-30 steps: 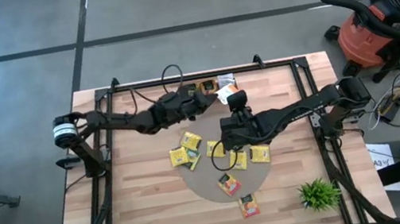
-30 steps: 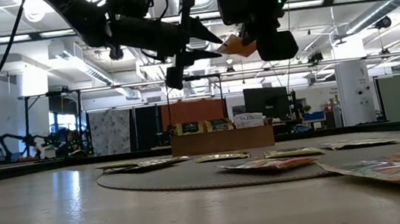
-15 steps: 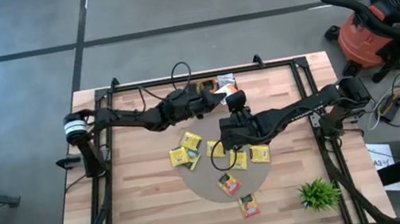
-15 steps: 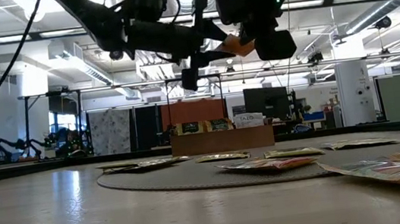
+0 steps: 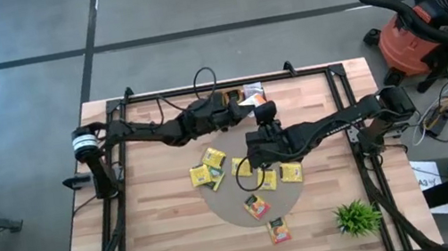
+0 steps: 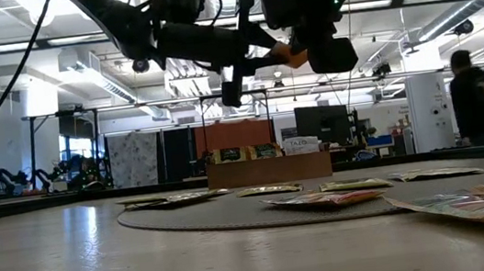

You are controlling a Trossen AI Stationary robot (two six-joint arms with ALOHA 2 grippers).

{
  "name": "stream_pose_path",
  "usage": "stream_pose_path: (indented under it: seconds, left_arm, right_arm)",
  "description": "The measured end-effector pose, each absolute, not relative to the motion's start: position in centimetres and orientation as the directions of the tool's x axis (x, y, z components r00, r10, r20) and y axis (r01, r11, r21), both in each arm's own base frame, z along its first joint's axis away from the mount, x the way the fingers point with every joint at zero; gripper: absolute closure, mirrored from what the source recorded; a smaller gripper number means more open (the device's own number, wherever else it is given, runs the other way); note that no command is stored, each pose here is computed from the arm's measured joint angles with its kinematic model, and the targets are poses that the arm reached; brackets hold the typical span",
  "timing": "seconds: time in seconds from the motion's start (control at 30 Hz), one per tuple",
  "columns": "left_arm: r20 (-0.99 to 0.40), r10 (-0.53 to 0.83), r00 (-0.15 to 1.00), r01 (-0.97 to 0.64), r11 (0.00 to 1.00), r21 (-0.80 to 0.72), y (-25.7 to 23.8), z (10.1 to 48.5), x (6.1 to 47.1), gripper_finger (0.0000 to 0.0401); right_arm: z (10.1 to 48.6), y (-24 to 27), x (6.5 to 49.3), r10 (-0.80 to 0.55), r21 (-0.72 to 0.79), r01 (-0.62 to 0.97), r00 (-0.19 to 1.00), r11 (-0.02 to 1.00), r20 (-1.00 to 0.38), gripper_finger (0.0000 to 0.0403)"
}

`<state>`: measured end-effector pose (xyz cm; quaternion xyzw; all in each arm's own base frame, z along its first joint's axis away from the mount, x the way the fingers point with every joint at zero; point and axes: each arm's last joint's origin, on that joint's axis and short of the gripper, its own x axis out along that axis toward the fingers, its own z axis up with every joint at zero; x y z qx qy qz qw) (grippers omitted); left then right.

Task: Pick & Place Tea
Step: Put the white tea bag into the right compartment of the wooden organizer

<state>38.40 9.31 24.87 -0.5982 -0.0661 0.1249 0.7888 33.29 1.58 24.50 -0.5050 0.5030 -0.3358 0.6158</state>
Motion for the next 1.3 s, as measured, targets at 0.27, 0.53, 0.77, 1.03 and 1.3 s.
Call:
stream_pose_path:
  seconds: [0.27, 0.53, 0.77, 1.03, 1.3]
  left_arm:
    - [-0.042, 0.275, 0.961, -0.119, 0.267, -0.957, 9.3, 24.9, 38.4, 0.0391]
    - [-0.042, 0.284, 0.958, -0.134, 0.310, -0.941, 9.4, 24.9, 38.4, 0.0399]
    - [-0.044, 0.316, 0.948, -0.165, 0.367, -0.915, 10.2, 25.0, 38.1, 0.0399]
    - [-0.144, 0.397, 0.906, -0.333, 0.461, -0.823, 12.3, 24.9, 36.9, 0.0400]
    - [-0.599, 0.319, 0.735, -0.557, 0.788, -0.264, 11.6, 24.5, 32.9, 0.0400]
  right_arm:
    - [24.5, 1.6, 33.3, -0.921, -0.958, -0.013, 0.269, 0.288, -0.280, 0.0394]
    - [24.5, 1.6, 33.3, -0.921, -0.953, 0.034, 0.269, 0.301, -0.281, 0.0394]
    - [24.5, 1.7, 33.3, -0.921, -0.933, 0.150, 0.270, 0.328, -0.280, 0.0394]
    - [24.8, 1.7, 33.1, -0.922, -0.896, 0.275, 0.272, 0.350, -0.277, 0.0394]
    - [27.9, 0.5, 31.7, -0.649, -0.455, 0.466, 0.485, 0.759, -0.586, 0.0394]
